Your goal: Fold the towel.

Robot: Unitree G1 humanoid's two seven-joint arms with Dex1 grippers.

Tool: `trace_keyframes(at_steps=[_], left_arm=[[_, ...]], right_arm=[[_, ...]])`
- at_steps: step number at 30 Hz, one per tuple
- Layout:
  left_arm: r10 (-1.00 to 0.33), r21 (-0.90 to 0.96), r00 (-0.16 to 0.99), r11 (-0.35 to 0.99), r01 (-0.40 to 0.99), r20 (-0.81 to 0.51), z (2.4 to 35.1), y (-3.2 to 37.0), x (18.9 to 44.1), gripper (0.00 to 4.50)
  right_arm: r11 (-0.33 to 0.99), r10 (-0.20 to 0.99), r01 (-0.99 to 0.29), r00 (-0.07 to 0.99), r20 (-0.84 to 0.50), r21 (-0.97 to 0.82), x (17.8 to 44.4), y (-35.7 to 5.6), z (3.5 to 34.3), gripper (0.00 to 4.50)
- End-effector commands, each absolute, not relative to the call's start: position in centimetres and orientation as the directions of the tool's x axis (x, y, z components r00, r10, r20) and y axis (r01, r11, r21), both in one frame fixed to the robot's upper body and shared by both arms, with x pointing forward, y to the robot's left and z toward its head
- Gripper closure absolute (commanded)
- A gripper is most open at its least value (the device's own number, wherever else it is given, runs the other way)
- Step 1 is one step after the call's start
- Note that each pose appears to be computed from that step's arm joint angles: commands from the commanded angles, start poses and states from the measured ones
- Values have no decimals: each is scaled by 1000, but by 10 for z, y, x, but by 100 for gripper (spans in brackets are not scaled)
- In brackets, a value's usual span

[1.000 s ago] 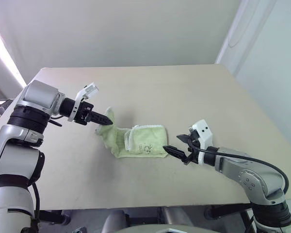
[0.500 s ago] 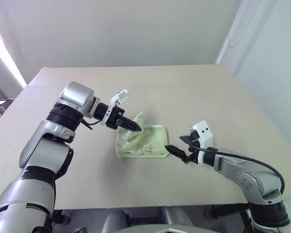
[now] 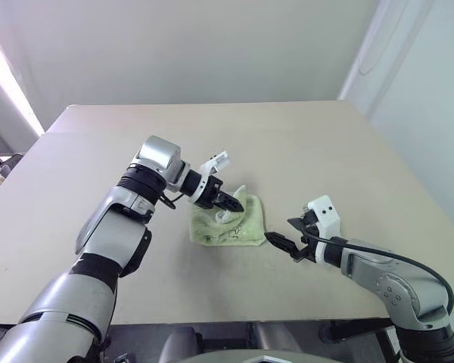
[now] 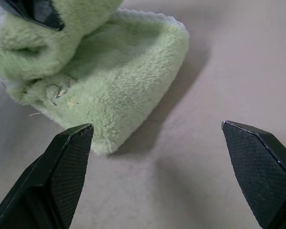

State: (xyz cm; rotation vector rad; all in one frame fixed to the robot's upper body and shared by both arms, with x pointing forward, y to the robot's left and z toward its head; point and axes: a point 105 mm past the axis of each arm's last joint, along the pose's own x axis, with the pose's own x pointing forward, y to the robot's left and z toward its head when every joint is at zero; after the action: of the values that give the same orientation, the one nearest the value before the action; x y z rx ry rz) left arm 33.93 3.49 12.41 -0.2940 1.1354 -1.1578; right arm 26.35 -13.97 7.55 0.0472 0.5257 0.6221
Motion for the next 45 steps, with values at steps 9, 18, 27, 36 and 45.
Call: trace_keyframes(at_steps=[9, 18, 27, 36, 45], left_arm=[[-847, -694, -59, 390, 605, -528, 128, 29, 326, 344], [-910, -764, -98, 276, 583, -404, 156, 31, 324, 50], [-967, -724, -111, 94, 683, -230, 208, 50, 325, 50], [-928, -727, -142, 168, 666, -344, 176, 34, 318, 50], [-951, -713, -144, 99, 695, -272, 185, 44, 315, 1]], right_arm=[[821, 546, -558, 703, -456, 121, 264, -139, 79, 0], [825, 538, -554, 705, -463, 115, 265, -140, 76, 0], [789, 604, -593, 703, -377, 159, 268, -132, 97, 0], [790, 592, -600, 694, -409, 125, 275, -132, 93, 0], [797, 594, -585, 712, -374, 153, 274, -133, 98, 0]])
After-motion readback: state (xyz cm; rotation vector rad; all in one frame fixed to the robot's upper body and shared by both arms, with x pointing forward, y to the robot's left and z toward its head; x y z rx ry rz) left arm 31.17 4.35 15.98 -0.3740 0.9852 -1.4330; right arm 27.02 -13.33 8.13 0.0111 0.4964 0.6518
